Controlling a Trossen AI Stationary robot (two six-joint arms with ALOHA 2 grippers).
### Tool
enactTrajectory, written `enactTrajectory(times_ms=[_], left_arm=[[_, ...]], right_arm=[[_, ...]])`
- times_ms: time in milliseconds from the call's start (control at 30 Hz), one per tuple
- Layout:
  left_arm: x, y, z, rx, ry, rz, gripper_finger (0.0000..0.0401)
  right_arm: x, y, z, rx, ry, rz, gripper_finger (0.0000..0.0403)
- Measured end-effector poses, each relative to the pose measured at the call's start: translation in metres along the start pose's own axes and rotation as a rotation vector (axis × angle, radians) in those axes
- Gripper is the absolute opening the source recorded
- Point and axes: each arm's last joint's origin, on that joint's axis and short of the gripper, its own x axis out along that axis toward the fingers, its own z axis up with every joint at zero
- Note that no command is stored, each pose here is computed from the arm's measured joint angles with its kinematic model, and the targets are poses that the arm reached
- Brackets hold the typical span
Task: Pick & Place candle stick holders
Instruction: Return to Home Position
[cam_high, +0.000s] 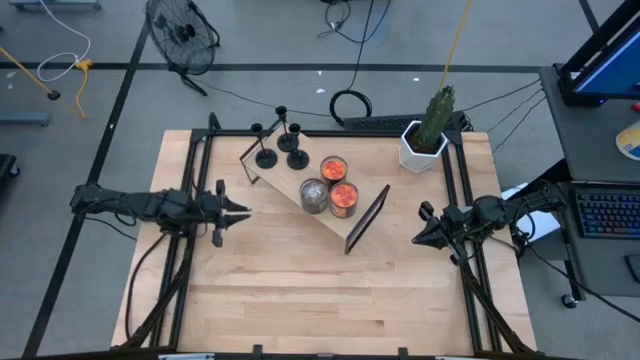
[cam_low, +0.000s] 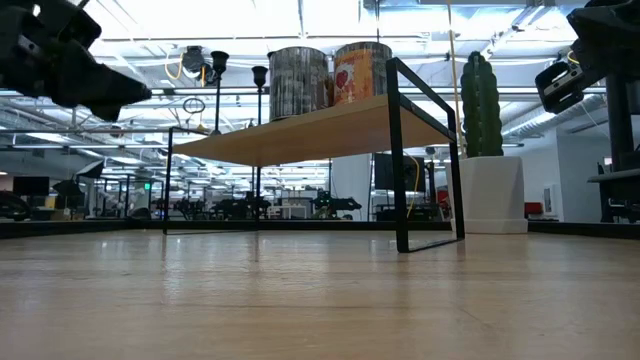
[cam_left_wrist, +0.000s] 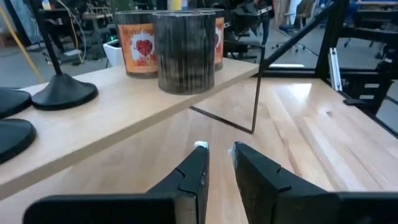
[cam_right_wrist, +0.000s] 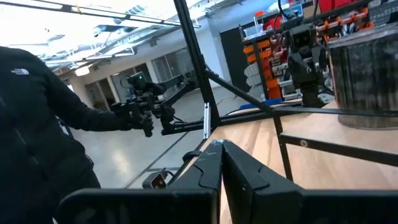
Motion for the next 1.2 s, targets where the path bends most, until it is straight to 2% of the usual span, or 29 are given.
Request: enactTrajectory(times_ms=[167,333,467,733,1200], left_arm=[[0.006,-0.001,-0.019,-0.011,0.004,0.001,0.0076],[0.008,-0.001,-0.025,-0.013,-0.007,0.0,0.0076],[0.008,-0.001,-0.025,-0.016,-0.005,0.001,0.0076],[0.008,-0.001,-0.026,-0.11,0.004,-0.015,0.0076],[0.008,-0.001,-0.025,-0.113,-0.004,-0.018,0.0076]], right_arm=[[0.0,0.0,0.001,-0.008,-0.01,-0.016,0.0004],[0.0,-0.001,0.001,-0.025,-0.021,-0.051,0.0004],[0.0,-0.002,0.0,-0.035,-0.017,-0.053,0.0004],[0.0,-0.002,0.0,-0.019,-0.012,-0.051,0.0004],[0.0,-0.002,0.0,-0.027,-0.011,-0.051,0.0004]])
